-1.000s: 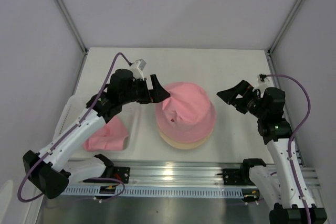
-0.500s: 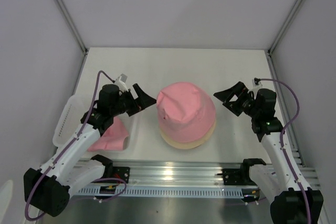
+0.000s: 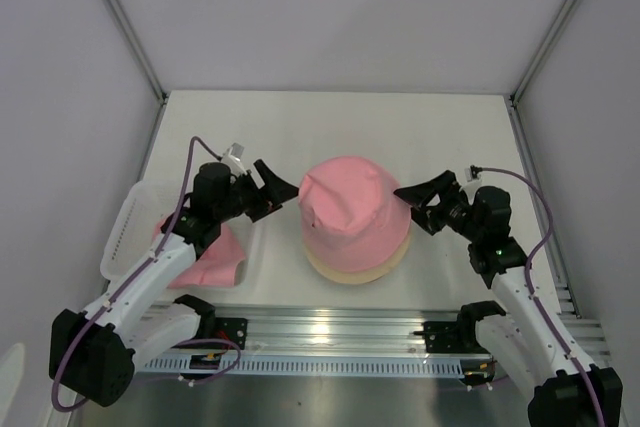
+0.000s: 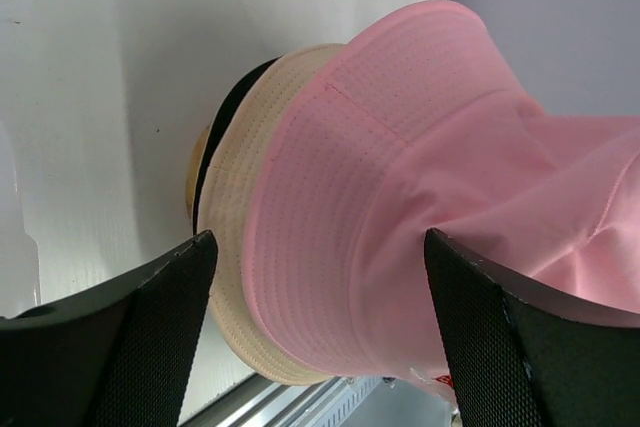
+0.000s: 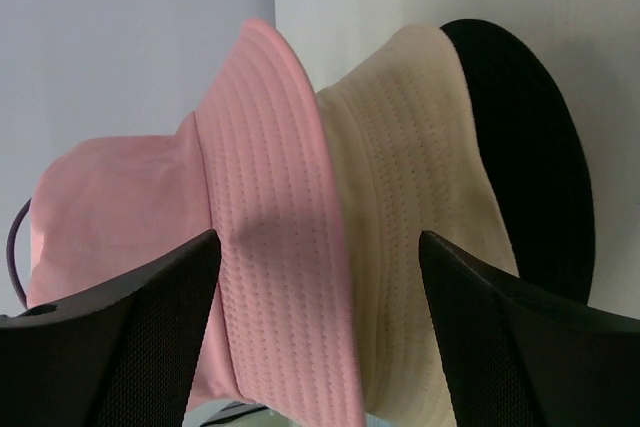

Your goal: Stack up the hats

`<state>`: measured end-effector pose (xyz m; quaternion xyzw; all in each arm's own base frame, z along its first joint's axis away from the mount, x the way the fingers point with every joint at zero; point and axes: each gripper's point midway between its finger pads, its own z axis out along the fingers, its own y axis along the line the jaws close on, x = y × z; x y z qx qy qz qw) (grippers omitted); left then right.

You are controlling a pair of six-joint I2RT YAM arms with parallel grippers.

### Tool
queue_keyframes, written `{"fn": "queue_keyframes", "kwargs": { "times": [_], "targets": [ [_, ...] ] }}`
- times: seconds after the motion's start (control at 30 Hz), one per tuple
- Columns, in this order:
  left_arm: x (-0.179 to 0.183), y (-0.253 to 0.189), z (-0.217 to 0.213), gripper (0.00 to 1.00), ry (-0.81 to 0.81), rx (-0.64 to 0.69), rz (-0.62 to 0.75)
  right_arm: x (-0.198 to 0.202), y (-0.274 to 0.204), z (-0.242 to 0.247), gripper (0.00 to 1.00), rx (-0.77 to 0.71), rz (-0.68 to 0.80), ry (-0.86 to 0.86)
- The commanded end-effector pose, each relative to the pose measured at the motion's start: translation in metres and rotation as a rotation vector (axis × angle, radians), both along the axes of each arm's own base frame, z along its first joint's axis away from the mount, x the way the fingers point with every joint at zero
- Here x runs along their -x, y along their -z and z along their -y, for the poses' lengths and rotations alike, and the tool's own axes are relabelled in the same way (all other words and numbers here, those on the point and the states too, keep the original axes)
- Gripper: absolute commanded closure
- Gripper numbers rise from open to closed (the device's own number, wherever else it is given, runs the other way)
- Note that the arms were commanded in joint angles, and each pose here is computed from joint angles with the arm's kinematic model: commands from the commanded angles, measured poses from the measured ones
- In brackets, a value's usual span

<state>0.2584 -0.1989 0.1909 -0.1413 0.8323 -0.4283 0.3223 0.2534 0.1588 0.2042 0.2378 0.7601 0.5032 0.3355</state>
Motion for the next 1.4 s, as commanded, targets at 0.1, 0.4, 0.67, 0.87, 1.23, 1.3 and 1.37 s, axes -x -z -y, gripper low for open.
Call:
{"fn": "queue_keyframes", "kwargs": {
  "times": [0.1, 0.4, 0.67, 0.87, 1.23, 1.3, 1.37],
  "targets": [
    [-0.01, -0.024, 0.008, 0.14, 0.017, 0.052, 0.079, -0.005, -0.022, -0.011, 0.25, -0.051, 0.047, -0.01],
    [-0.017, 0.0, 0.004, 0.13, -0.028, 0.013, -0.028, -0.001, 0.008, -0.009, 1.0, 0.029, -0.035, -0.011],
    [-0.031, -0.005, 0.005, 0.21, -0.026, 0.103, 0.014, -0.008, 0.026, -0.013, 1.0, 0.063, -0.006, -0.052],
    [-0.024, -0.022, 0.016, 0.32, 0.081, 0.17, 0.088, -0.01, 0.02, -0.015, 1.0, 0.08, 0.037, -0.071],
    [-0.025, 0.016, 0.016, 0.22, 0.128, 0.095, 0.044, -0.013, 0.02, -0.014, 1.0, 0.098, 0.075, -0.072],
    [-0.027, 0.02, 0.017, 0.21, 0.149, 0.074, 0.052, -0.013, 0.023, -0.017, 1.0, 0.099, 0.067, -0.091],
    [-0.026, 0.016, 0.023, 0.22, 0.189, 0.1, 0.075, -0.014, 0.024, -0.018, 1.0, 0.099, 0.068, -0.096]
  ]
}}
